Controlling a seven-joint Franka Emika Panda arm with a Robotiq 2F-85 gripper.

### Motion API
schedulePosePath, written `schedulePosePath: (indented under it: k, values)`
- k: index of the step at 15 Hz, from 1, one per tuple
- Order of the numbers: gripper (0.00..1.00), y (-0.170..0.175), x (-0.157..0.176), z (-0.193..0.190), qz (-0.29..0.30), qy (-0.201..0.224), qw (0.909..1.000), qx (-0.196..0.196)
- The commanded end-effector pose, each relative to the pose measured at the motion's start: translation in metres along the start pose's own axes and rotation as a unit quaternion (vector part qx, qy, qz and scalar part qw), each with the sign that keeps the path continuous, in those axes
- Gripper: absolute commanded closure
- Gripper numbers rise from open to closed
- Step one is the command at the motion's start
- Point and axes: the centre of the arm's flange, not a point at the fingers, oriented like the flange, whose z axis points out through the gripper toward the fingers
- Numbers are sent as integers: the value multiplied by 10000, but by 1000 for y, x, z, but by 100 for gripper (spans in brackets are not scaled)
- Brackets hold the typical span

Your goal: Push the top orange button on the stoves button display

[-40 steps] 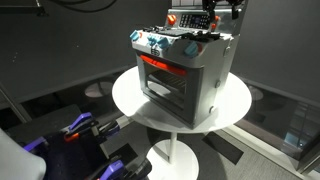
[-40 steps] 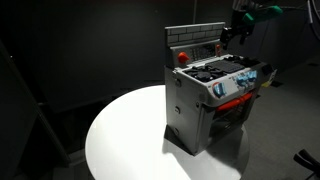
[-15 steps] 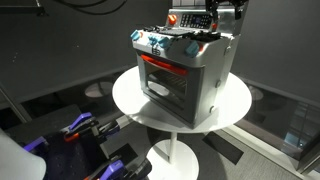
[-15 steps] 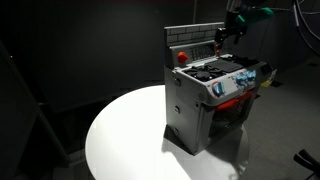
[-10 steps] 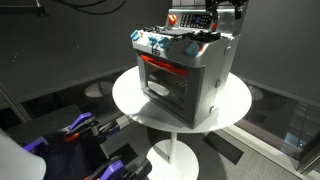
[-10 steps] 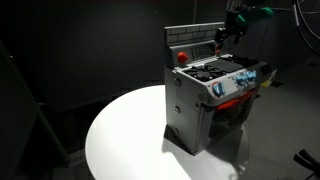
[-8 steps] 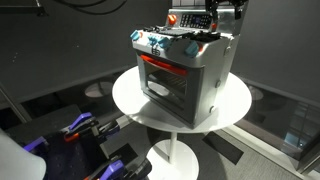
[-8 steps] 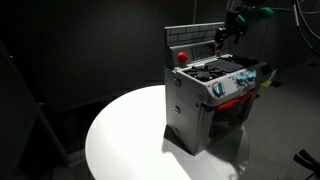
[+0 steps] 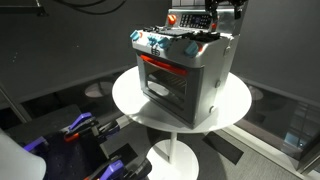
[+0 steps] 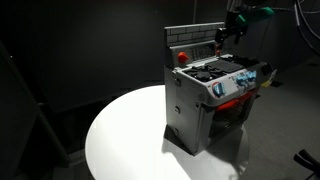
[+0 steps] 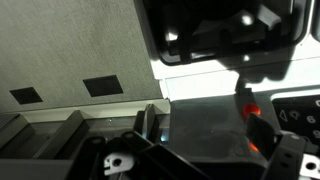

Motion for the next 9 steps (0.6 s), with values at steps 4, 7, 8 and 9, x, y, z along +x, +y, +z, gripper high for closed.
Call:
schedulePosePath:
  k: [4, 7, 8, 9]
  values:
    - [0, -2, -9, -12, -87, 22, 9999, 88]
    - [0, -2, -13, -15, -111, 29, 9999, 104]
    - [0, -2, -14, -16, -120, 34, 9999, 109]
    - [0, -2, -16, -18, -126, 38, 9998, 113]
